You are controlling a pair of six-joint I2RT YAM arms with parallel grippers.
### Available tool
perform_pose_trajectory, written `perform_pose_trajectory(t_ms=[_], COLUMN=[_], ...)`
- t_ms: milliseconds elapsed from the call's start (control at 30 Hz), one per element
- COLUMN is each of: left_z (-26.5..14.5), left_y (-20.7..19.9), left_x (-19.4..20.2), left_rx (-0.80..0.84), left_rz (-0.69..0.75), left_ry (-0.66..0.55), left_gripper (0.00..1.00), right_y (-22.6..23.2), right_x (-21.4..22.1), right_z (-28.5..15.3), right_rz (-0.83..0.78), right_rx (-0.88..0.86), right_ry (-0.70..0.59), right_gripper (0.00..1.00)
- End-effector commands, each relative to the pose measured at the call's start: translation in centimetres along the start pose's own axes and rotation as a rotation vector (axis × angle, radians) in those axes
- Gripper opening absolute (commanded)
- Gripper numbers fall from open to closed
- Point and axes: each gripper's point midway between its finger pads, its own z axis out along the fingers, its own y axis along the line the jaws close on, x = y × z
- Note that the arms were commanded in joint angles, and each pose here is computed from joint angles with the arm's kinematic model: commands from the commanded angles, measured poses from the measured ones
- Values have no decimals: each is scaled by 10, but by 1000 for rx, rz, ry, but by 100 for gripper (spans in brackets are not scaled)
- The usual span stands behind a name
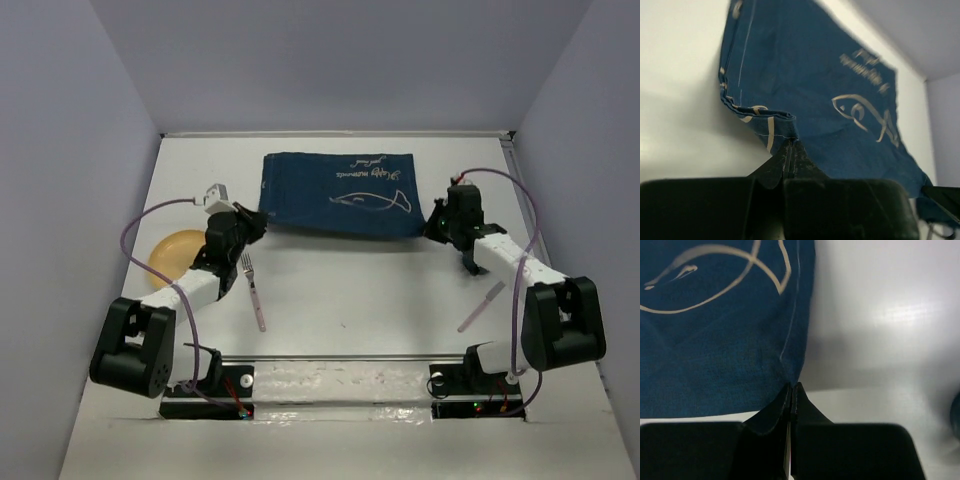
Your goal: Set the dinner table for one person
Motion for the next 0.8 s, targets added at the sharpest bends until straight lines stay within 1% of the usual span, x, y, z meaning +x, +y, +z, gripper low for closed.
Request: perform_pose_trajectory(t_ms=[0,200,233,367,500,633,667,767], left_z=[-4,-18,-23,-34,-48,-60,-62,-69], left_y=[0,26,27,30,30,28,33,28], left_x=[5,35,46,56,62,68,71,75], left_rx=[60,31,49,63,87,97,75,94], left_rz=[8,29,32,44,47,51,56,62], left_ry=[-48,7,41,57,67,74,78,87], left_gripper=[0,0,0,0,0,0,0,0], right_y=[-14,-30,-35,-39,-42,-45,-50,-51], right_x=[24,59,69,91,94,99,100,100], right_z=[8,8,5,-4,-12,-16,-16,-17], right_rz=[67,86,92,123,142,154,157,163], right_rx=[1,36,44,32,40,57,81,86], right_ry=[-19,46,62,94,76,97,90,89], right_gripper=[0,0,0,0,0,0,0,0])
